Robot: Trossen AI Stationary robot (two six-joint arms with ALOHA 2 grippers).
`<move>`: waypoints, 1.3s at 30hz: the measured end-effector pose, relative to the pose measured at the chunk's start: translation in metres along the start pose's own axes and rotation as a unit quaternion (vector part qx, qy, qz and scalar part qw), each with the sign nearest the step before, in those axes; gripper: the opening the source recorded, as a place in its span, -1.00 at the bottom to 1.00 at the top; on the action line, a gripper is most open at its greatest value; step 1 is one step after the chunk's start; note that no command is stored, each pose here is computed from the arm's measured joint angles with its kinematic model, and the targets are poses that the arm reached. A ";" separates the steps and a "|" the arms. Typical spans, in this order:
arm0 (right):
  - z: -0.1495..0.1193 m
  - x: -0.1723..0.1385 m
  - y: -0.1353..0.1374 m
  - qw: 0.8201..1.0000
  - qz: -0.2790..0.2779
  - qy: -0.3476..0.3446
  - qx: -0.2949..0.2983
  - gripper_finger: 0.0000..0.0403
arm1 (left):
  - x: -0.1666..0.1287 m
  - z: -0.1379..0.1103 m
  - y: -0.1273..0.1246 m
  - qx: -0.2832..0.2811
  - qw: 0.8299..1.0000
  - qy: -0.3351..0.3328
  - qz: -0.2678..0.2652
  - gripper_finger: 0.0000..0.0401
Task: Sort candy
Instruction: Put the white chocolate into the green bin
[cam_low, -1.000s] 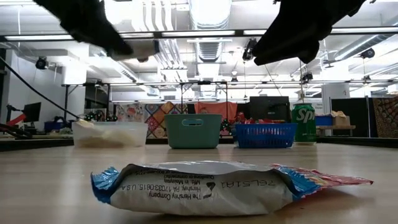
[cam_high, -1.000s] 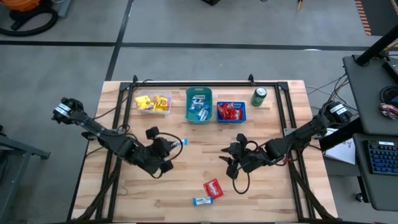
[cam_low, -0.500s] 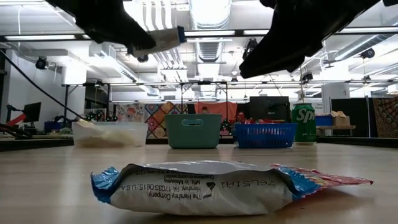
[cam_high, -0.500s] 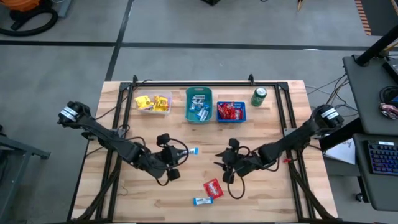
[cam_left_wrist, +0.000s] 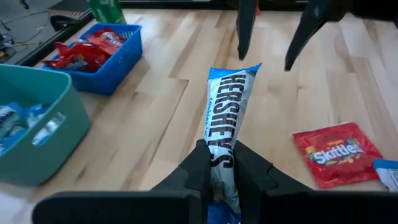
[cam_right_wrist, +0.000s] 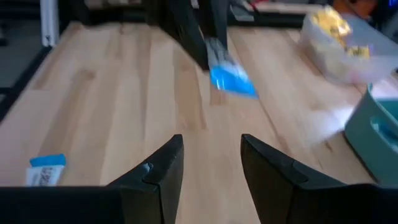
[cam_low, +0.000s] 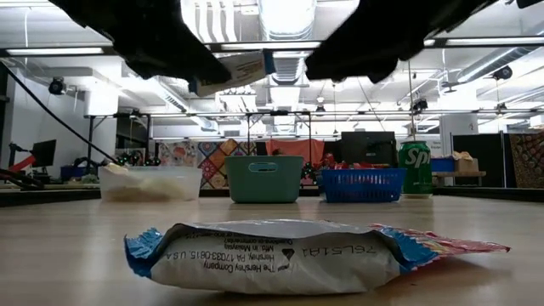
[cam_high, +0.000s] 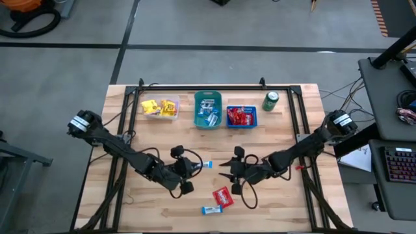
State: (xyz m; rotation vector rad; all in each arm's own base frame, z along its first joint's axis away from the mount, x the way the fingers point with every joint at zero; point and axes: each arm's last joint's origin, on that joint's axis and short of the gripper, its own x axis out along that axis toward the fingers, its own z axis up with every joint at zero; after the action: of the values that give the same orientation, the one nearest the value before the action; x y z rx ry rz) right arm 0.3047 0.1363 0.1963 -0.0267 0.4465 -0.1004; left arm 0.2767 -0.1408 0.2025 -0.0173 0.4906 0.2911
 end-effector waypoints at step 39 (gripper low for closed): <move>0.014 -0.002 0.007 0.992 0.072 -0.065 -0.081 -0.63 | 0.029 0.000 -0.031 -0.065 0.989 -0.104 -0.083 -0.85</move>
State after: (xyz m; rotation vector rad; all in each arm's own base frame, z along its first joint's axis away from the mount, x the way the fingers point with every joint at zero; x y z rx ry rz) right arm 0.3097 0.1435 0.2093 -0.1596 0.3253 0.0799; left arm 0.3096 -0.1624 0.1871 -0.1529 0.2596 0.1582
